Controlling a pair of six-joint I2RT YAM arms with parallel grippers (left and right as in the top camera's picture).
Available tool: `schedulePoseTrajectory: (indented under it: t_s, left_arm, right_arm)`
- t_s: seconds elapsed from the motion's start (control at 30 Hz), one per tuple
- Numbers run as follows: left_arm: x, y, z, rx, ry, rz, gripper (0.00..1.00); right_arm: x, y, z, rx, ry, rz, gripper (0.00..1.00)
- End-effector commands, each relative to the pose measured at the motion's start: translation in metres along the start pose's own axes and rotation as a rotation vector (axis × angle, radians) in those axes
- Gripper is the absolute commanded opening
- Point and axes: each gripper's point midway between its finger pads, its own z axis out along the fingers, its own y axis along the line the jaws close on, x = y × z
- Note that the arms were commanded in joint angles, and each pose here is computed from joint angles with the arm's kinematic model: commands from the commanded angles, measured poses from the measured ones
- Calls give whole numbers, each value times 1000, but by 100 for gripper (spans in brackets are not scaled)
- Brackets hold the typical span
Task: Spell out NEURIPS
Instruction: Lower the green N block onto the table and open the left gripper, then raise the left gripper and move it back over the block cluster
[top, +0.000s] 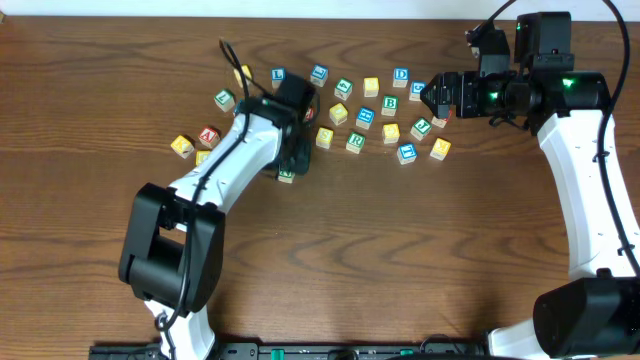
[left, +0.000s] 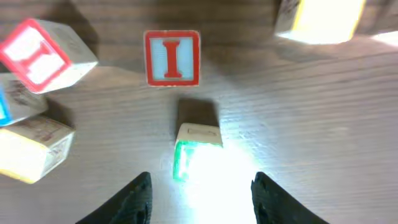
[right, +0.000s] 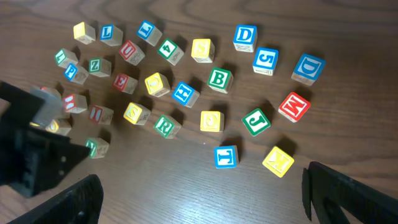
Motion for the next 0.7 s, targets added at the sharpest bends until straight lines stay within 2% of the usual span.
schedulePoseTrajectory:
  t_s: [0.0, 0.17, 0.37, 0.5, 0.67]
  left_arm:
    - [-19, -4, -38, 15, -65, 30, 52]
    - [-36, -4, -81, 20, -98, 51, 53]
    - [-75, 21, -138, 33, -230, 17, 52]
    - [-83, 37, -146, 92, -250, 1, 53]
    - [-86, 59, -135, 84, -230, -16, 53]
  right_arm:
    - [-5, -1, -4, 1, -15, -11, 99]
    - [-5, -1, -4, 1, -15, -11, 99]
    - [-5, -1, -4, 1, -15, -11, 99]
    - [-5, -1, -4, 1, -15, -11, 99]
    - [-5, -1, -4, 1, -15, -11, 99]
